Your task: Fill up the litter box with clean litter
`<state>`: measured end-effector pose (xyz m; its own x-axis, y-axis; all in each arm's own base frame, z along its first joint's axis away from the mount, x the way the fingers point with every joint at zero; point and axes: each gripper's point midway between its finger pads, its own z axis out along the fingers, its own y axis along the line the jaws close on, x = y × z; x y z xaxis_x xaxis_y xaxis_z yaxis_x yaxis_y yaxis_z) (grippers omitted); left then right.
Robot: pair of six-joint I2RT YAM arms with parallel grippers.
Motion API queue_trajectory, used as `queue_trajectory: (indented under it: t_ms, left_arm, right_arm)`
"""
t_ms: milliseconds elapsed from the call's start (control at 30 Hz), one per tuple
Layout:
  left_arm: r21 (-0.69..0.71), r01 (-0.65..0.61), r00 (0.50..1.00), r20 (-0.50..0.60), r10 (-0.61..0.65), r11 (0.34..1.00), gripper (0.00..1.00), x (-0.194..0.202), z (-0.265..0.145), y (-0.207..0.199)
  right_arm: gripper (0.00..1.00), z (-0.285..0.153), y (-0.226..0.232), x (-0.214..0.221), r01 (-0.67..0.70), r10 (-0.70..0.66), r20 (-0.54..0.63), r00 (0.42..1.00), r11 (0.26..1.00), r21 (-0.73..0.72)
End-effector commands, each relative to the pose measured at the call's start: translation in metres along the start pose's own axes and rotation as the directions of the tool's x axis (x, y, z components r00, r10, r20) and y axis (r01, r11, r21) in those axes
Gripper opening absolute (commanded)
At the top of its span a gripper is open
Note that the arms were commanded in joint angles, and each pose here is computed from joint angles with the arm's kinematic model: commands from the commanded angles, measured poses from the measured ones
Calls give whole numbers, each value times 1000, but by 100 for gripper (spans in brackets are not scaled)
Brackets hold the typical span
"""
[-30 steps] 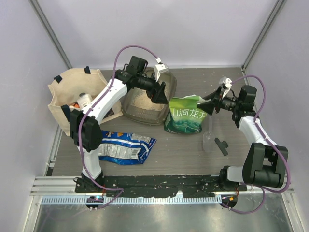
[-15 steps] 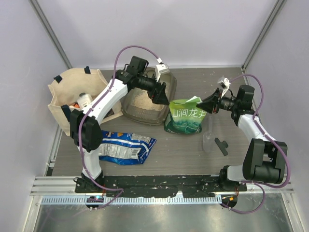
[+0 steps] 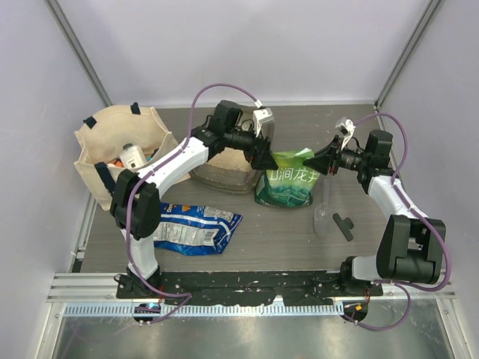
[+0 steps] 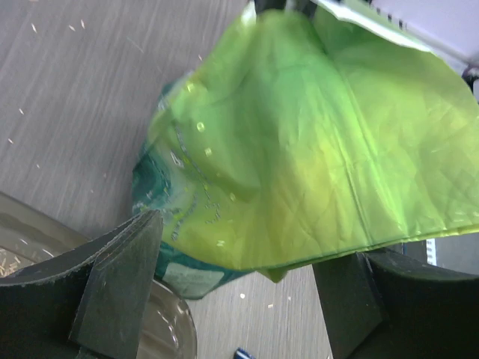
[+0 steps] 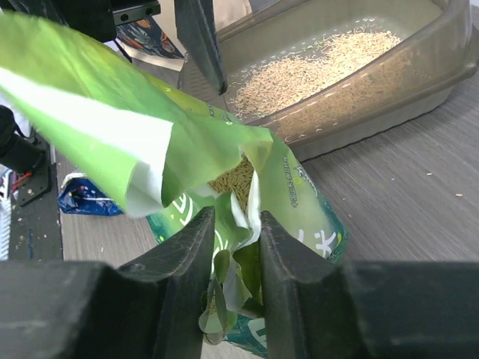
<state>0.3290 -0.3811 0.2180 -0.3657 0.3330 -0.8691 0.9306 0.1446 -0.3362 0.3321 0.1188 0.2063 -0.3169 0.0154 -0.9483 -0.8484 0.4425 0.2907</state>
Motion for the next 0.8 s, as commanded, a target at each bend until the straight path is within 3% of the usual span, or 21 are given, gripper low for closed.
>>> queue_trajectory:
  t_ms: [0, 167, 300, 500, 533, 733, 767]
  left_arm:
    - [-37, -51, 983, 173, 57, 998, 81, -60, -2, -6]
    - [-3, -6, 983, 182, 7, 1000, 79, -63, 5, -10]
    - [-47, 31, 985, 168, -23, 998, 75, -57, 5, -1]
    - [-95, 80, 987, 149, -65, 992, 50, -42, 6, 10]
    - [-97, 94, 986, 147, -79, 991, 39, -40, 5, 12]
    - [-110, 270, 956, 153, -252, 957, 1, -23, -14, 15]
    - [-108, 287, 950, 160, -268, 952, 0, -23, -19, 13]
  right_arm:
    - [38, 1, 7, -16, 28, -28, 20, 999, 999, -15]
    - [42, 1, 6, -13, 16, -16, 22, 1000, 1000, -3]
    - [33, 3, 4, -11, -30, 29, 42, 999, 1000, 4]
    - [15, 4, 0, -16, -44, 44, 42, 998, 999, -1]
    - [13, 4, -1, -17, -36, 37, 36, 999, 999, -3]
    - [1, -11, 5, -26, -205, 205, -16, 979, 978, -35]
    - [1, -16, 7, -32, -262, 261, -23, 965, 965, -34]
